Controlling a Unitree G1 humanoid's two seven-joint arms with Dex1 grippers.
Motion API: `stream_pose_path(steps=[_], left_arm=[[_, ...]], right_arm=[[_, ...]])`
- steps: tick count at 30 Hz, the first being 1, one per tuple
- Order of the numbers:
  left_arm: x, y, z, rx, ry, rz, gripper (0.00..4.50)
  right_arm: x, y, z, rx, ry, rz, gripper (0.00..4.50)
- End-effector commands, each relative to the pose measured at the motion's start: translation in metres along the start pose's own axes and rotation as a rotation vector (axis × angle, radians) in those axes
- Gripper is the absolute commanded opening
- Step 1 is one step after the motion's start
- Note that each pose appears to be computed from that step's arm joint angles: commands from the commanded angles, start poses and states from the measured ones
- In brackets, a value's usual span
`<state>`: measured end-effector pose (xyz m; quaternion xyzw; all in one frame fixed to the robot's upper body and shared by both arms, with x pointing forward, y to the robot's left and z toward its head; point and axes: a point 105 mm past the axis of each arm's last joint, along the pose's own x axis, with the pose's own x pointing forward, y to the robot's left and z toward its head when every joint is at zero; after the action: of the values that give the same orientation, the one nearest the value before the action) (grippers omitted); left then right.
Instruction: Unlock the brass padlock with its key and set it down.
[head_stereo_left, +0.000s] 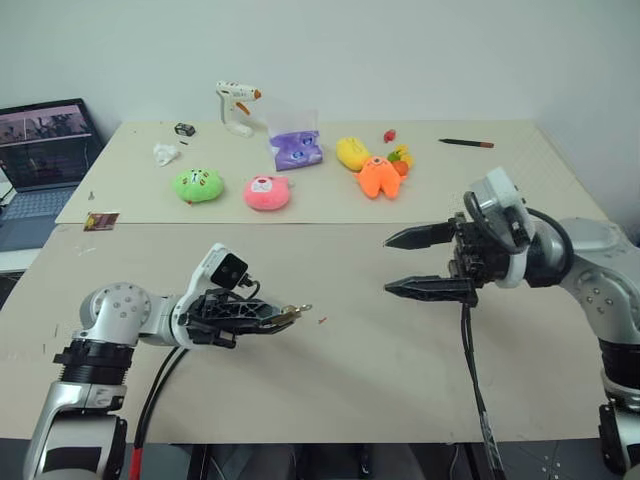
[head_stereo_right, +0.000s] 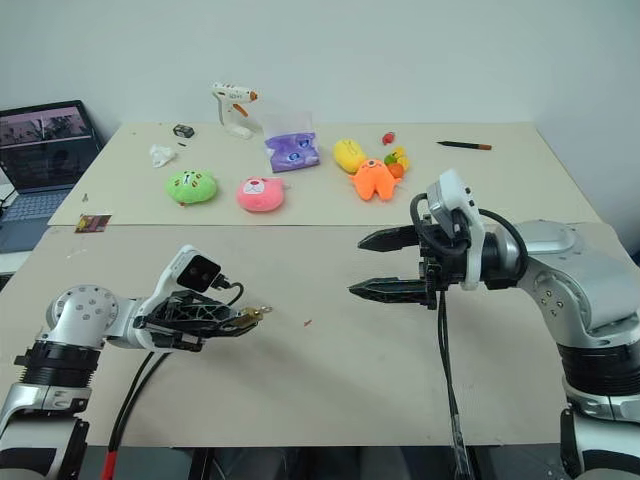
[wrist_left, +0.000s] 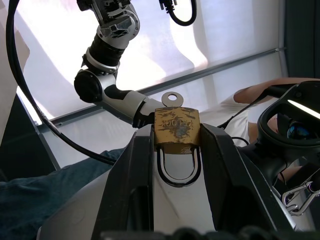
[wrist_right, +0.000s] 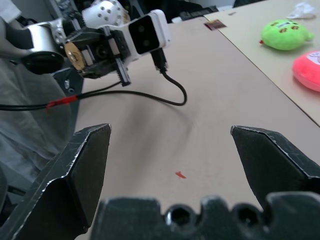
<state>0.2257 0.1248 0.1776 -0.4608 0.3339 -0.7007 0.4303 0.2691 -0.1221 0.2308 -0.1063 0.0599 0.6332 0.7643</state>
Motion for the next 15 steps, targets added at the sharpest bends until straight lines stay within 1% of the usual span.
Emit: stream_pose_path(steps=[1, 6, 10, 15], left_arm=[[0.003, -0.005, 0.001, 0.011, 0.021, -0.027, 0.83], [0.005, -0.004, -0.001, -0.004, 0.036, -0.041, 0.83], [0.007, -0.004, 0.001, -0.004, 0.038, -0.051, 0.83], [0.008, -0.003, 0.002, -0.009, 0.043, -0.057, 0.83]], right_arm=[[-0.001, 0.006, 0.013, -0.081, -0.008, -0.029, 4.5], [0.003, 0.016, 0.016, -0.111, -0.002, 0.005, 4.5], [0.012, 0.022, 0.017, -0.103, -0.03, 0.025, 4.5], [0.024, 0.031, 0.011, -0.095, -0.052, 0.046, 4.5]])
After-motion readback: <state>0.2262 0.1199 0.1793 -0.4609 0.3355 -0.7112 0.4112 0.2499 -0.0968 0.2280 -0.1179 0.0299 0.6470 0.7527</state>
